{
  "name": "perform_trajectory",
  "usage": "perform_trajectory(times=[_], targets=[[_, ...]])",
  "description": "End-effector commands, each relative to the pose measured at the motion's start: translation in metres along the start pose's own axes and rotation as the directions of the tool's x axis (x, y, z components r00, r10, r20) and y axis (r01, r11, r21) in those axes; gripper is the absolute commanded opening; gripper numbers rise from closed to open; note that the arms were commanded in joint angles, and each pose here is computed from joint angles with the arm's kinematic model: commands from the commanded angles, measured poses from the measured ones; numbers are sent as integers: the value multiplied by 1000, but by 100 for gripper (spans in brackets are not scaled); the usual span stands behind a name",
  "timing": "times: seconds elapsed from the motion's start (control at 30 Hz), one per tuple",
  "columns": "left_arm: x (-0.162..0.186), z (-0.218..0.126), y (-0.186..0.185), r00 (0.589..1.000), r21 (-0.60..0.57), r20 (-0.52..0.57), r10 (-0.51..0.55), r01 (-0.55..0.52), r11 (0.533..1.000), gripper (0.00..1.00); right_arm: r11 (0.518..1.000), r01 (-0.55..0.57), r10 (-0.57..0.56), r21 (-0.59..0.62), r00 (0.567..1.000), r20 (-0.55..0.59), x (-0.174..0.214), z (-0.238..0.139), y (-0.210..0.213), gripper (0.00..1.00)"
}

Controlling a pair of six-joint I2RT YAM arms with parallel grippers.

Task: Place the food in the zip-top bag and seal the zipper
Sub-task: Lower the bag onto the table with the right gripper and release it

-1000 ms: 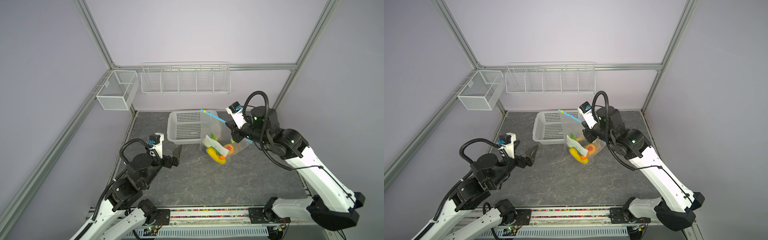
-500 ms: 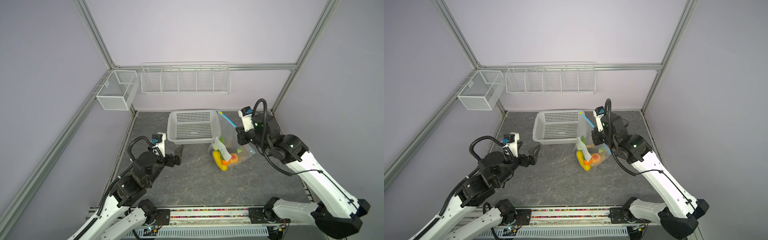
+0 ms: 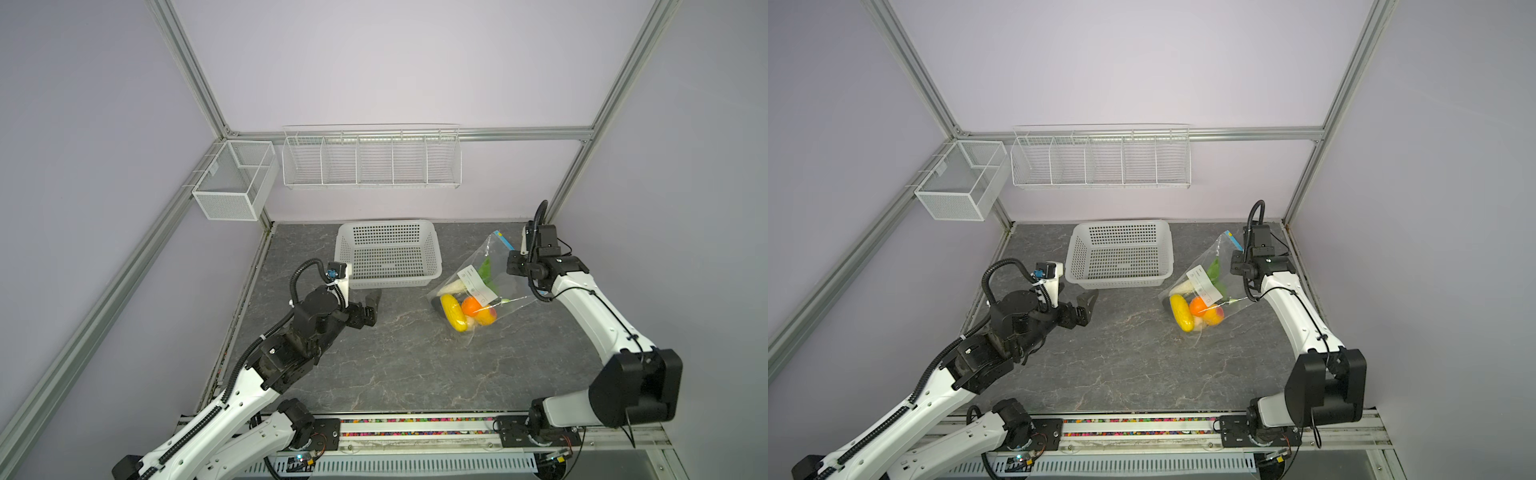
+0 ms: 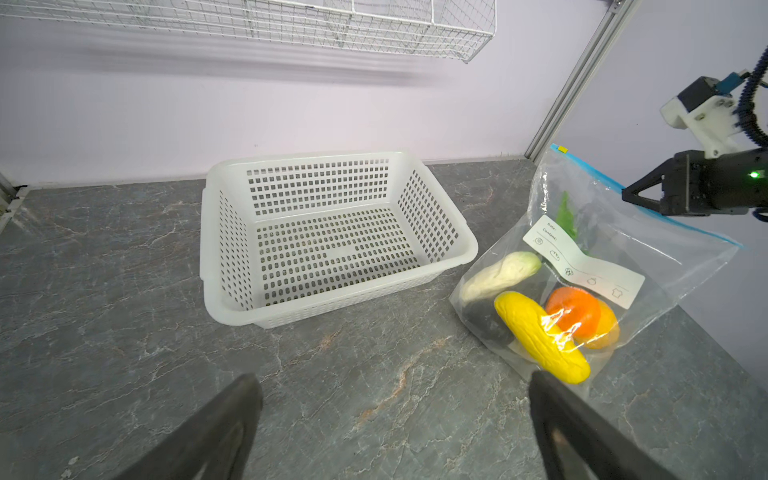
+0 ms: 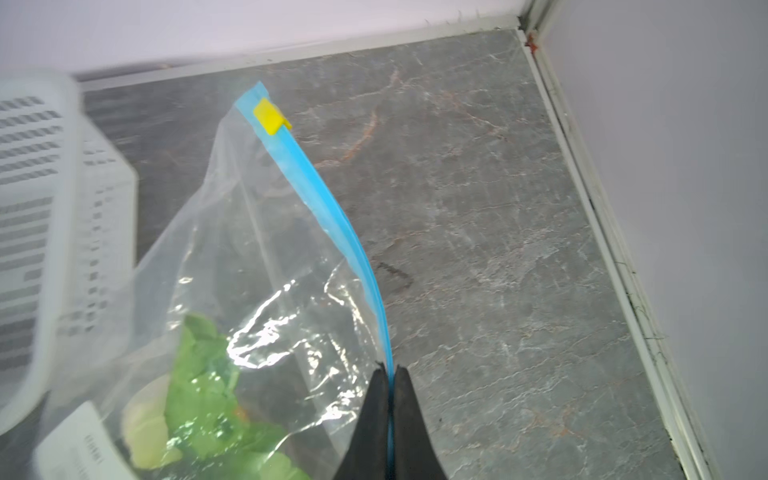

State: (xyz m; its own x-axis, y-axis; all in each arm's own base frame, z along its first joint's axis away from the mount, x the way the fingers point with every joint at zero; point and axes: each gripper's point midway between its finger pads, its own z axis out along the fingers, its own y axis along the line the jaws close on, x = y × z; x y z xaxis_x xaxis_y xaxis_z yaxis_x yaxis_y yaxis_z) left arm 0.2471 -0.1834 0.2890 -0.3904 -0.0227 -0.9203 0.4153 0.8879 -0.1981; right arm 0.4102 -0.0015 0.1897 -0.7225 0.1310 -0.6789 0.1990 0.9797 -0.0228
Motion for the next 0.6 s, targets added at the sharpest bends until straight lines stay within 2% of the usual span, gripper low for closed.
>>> perform_trajectory(times=[0.0, 0.2, 0.33, 0.57], targets=[[-4, 4, -5, 1000, 25, 6, -17, 17, 1000, 100, 994, 15, -16, 105, 1000, 6, -7, 36, -25, 6], [-6, 9, -8, 1000, 30, 0, -24, 24, 999, 100, 979, 116, -106, 171, 992, -65, 2, 96, -36, 6], [-5, 11, -8, 1000, 24, -6, -21, 21, 999, 100, 976, 125, -108, 179, 989, -97, 13, 123, -43, 6], [-4, 21, -11, 1000, 22, -25, -6, 7, 1000, 100, 981, 90, -70, 171, 990, -122, 18, 136, -53, 11]])
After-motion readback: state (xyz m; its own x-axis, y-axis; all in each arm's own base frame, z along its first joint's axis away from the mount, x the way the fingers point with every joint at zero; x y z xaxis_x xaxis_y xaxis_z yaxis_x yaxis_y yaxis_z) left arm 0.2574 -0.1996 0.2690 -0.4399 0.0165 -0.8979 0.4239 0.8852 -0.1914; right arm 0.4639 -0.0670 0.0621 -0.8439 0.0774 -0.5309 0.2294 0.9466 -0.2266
